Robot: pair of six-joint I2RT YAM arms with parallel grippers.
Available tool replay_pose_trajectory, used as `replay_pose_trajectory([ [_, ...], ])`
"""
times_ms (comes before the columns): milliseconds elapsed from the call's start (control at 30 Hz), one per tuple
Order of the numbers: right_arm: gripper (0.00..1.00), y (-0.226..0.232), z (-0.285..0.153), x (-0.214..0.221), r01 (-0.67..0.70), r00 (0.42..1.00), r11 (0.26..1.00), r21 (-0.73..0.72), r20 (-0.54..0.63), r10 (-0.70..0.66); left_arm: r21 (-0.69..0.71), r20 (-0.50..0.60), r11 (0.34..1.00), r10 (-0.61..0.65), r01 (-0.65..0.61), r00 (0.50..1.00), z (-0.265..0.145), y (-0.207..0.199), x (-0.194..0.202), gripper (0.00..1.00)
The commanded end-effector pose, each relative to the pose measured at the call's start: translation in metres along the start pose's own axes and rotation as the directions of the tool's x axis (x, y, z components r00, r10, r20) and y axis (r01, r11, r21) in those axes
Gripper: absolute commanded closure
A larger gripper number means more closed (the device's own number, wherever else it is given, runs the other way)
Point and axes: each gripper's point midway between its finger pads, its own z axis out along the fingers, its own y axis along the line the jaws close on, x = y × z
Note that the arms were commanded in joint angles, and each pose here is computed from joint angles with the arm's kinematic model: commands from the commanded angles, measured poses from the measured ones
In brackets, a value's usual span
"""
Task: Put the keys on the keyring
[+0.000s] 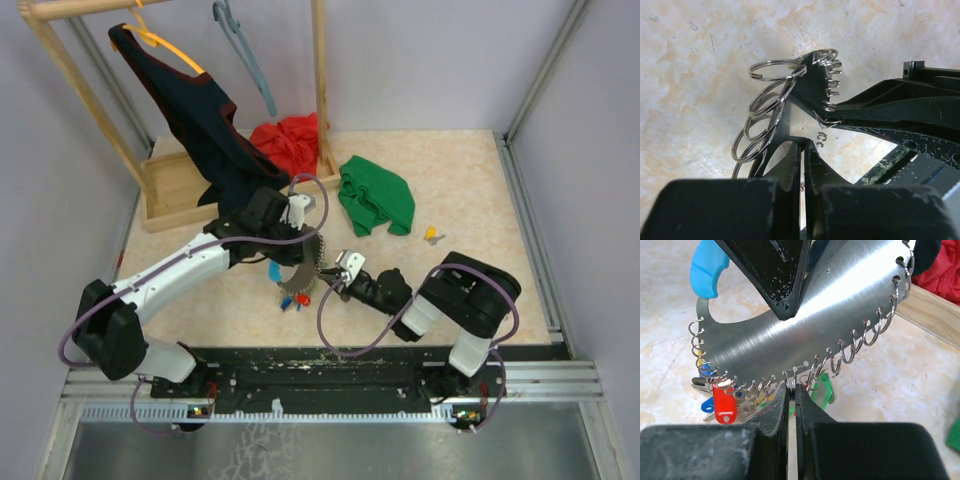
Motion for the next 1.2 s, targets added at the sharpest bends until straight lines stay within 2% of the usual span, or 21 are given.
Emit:
replay_pose_trajectory([
  [0,1.0,0.012,-0.003,-0.025,0.017,0.998,0.998,-0.062,0.067,-0.013,0.035,0.107,0.994,-0.105,0.102,0.989,-0.006,0.016,-0.015,1.0],
  [33,1.0,0.013,-0.002,-0.025,0.02,0.998,0.998,-0.067,0.062,-0.016,0.054,0.112,0.991,-0.125,0.12,0.986,-0.005,0.018,-0.012,0.98],
  [200,1.0,0.017,0.003,-0.035,0.063,0.997,0.991,-0.121,0.045,-0.058,0.144,0.145,0.97,-0.218,0.197,0.965,0.0,0.025,0.002,0.72],
  [400,1.0,0.016,0.007,-0.041,0.059,0.998,0.973,-0.224,-0.002,-0.061,0.228,0.198,0.937,-0.312,0.266,0.929,0.01,0.035,0.02,0.65],
  [500,1.0,0.008,0.008,-0.048,0.068,0.997,0.968,-0.24,-0.009,-0.072,0.298,0.249,0.922,-0.325,0.247,0.912,0.01,0.031,0.021,0.63],
  [667,1.0,0.0,0.01,-0.059,0.056,0.998,0.953,-0.297,0.007,-0.057,0.387,0.415,0.918,-0.256,0.085,0.873,-0.003,0.017,0.007,0.54],
  [900,1.0,-0.006,0.01,-0.086,0.062,0.996,0.921,-0.384,0.077,-0.035,0.364,0.608,0.917,-0.102,-0.162,0.787,-0.021,0.006,-0.008,0.47],
  [1067,1.0,-0.011,0.01,-0.103,0.079,0.993,0.911,-0.406,0.117,-0.034,0.305,0.667,0.916,-0.009,-0.261,0.745,-0.026,0.007,-0.012,0.47],
  [1167,1.0,-0.009,0.01,-0.111,0.093,0.991,0.895,-0.437,0.13,-0.039,0.299,0.664,0.911,0.016,-0.285,0.748,-0.022,0.007,-0.012,0.51],
])
